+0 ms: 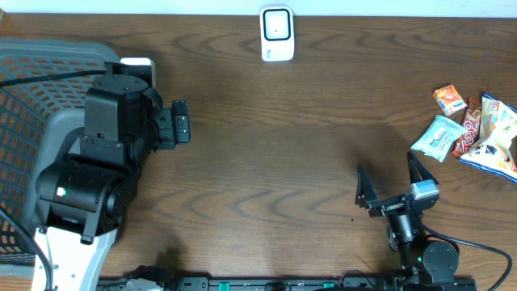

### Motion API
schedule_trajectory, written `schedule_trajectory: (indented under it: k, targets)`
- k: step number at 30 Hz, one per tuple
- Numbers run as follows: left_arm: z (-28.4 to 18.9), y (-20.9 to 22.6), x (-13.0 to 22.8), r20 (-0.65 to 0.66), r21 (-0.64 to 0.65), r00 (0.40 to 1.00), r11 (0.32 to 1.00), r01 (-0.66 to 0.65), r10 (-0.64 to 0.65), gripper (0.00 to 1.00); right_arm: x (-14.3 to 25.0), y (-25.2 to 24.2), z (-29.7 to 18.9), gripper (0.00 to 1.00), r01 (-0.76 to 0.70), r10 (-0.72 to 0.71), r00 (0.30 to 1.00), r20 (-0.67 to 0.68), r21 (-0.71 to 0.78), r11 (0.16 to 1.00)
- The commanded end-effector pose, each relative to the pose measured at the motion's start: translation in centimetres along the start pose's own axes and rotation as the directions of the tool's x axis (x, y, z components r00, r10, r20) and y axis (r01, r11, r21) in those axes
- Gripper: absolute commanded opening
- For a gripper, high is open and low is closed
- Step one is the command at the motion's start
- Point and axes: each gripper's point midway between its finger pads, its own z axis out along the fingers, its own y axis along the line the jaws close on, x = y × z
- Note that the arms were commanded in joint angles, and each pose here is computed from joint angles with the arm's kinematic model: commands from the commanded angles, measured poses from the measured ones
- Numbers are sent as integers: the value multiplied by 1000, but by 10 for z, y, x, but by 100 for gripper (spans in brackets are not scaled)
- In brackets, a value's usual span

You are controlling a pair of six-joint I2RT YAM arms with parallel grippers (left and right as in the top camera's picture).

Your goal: Scan the item barcode

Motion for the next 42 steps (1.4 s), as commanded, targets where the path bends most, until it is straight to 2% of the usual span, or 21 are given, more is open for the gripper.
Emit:
schedule_trajectory:
  k: [1,9,42]
  targets:
    - [0,3,0,2,-12,1000,1000,2,-2,98,6,-2,-1,99,9,-8,1000,-21,13,1000]
    - [0,3,0,2,-12,1000,1000,2,-2,98,52,-15,-7,99,-14,31,978,-206,85,996]
    - [-2,-3,1,1,4,1000,1000,-10,10,98,52,-15,-6,99,-13,31,978,-204,88,996]
